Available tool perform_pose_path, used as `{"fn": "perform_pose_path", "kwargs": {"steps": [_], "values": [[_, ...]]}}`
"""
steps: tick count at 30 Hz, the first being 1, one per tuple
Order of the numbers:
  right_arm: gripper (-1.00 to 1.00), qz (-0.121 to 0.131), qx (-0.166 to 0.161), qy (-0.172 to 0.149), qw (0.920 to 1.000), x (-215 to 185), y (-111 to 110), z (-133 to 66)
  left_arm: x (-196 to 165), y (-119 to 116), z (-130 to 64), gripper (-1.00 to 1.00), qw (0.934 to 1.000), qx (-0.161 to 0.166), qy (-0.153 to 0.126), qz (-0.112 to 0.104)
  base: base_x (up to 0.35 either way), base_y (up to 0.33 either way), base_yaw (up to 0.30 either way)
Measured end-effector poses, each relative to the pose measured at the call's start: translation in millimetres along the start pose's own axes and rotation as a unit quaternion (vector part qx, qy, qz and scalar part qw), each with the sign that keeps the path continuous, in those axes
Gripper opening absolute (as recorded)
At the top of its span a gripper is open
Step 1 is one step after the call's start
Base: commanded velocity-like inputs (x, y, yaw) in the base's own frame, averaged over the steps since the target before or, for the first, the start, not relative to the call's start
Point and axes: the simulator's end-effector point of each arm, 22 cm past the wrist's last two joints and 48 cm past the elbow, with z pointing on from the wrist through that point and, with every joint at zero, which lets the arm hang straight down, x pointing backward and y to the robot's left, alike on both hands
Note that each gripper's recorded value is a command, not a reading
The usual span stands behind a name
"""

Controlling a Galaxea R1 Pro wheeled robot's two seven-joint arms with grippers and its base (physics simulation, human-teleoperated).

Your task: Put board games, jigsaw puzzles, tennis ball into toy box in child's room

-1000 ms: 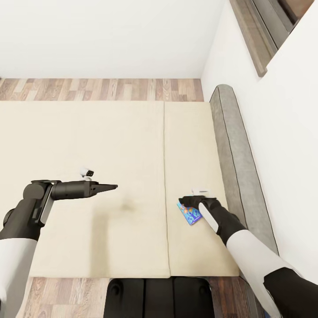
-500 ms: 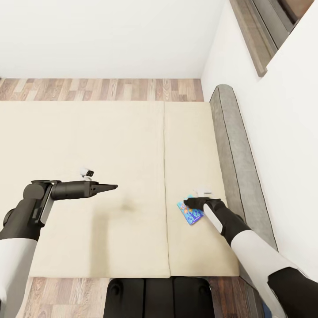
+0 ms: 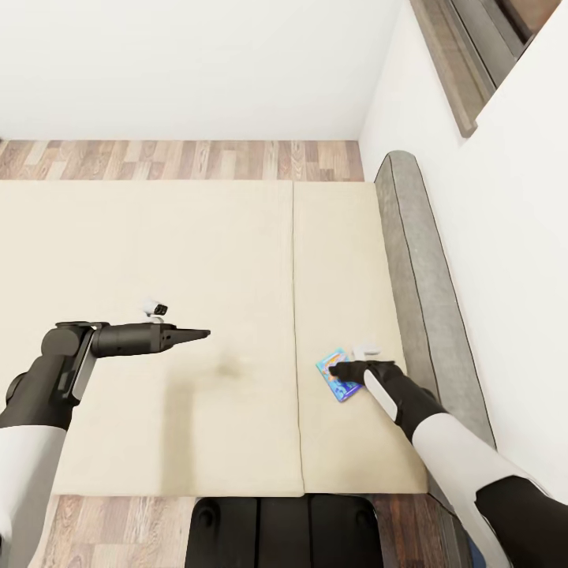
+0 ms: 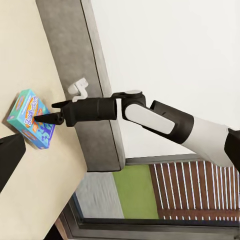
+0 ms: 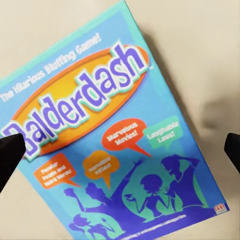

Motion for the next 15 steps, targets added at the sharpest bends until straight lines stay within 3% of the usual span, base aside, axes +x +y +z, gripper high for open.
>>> {"fn": "perform_pose_path", "kwargs": {"steps": [15], "values": [[1.0,-0.001,-0.004,0.007,1.0,4.7,5.0,0.9,0.1,-0.1,0.2,1.0,1.0,0.0,0.0,0.0,0.0,0.0,0.0]]}}
